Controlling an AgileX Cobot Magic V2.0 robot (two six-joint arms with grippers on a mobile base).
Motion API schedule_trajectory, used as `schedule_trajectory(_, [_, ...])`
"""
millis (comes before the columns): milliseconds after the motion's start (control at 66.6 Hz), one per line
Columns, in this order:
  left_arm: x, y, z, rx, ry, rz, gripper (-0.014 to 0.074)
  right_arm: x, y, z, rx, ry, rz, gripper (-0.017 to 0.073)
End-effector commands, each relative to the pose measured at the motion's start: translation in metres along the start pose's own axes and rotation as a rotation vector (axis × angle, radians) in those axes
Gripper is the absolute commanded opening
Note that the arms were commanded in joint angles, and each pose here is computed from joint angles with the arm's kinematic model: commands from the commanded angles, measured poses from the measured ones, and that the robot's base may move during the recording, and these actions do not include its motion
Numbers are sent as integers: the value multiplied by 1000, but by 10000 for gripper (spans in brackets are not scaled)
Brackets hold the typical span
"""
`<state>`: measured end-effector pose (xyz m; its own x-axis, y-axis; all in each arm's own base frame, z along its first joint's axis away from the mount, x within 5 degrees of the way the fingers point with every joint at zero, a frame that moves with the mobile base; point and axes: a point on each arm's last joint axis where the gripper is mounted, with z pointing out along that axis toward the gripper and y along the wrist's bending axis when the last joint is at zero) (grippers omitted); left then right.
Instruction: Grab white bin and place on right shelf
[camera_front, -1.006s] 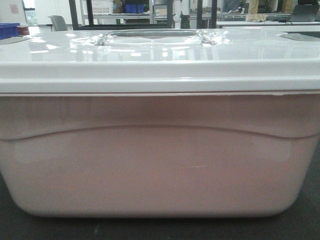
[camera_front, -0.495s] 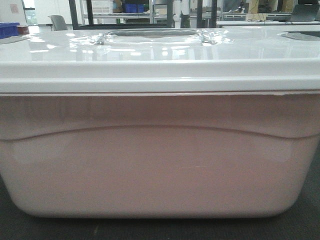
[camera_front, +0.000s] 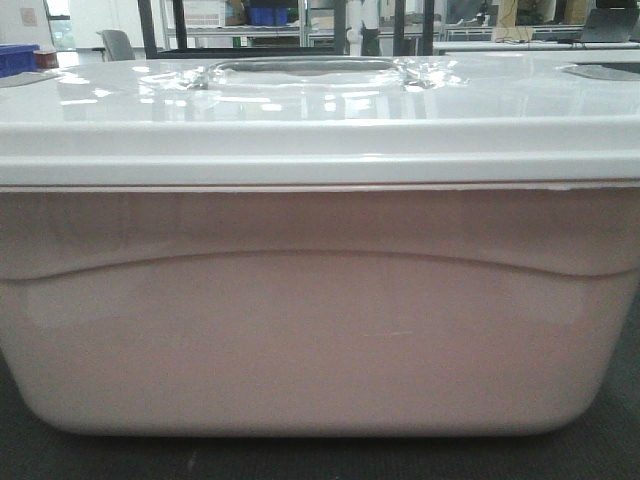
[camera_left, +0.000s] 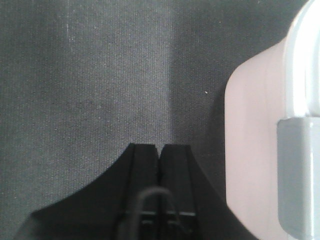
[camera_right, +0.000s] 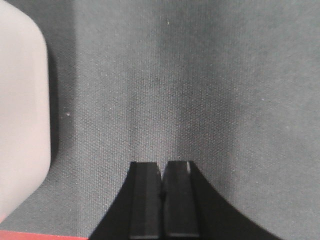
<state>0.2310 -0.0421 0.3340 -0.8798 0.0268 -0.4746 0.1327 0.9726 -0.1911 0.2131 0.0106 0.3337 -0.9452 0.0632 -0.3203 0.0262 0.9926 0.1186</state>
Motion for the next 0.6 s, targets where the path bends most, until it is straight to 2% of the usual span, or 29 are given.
schedule_trajectory(0, [-10,-4,-14,9,-108,7,-126,-6,3,-13,-16,-89,-12,55])
schedule_trajectory(165, [-11,-4,-14,9,-118,7,-120,-7,3,-13,-16,-92,-12,55])
schedule_trajectory(225, [-11,-4,-14,9,-118,7,-85,-7,3,-13,-16,-91,-12,57])
schedule_trajectory(315, [-11,-4,-14,9,-118,7,31,-7,3,-13,-16,-92,-12,57])
schedule_trajectory(405, [-11,-4,-14,9,-116,7,219,-7,3,-13,-16,-101,-12,85])
schedule_trajectory(450, [-11,-4,-14,9,-116,7,334,-8,3,-13,-17,-108,-12,168])
schedule_trajectory(480, [-10,-3,-14,8,-114,8,381,-9,3,-13,-17,-116,-12,230])
schedule_trajectory(586, [-9,-3,-14,5,-96,10,471,-11,3,-13,-18,-144,-11,534])
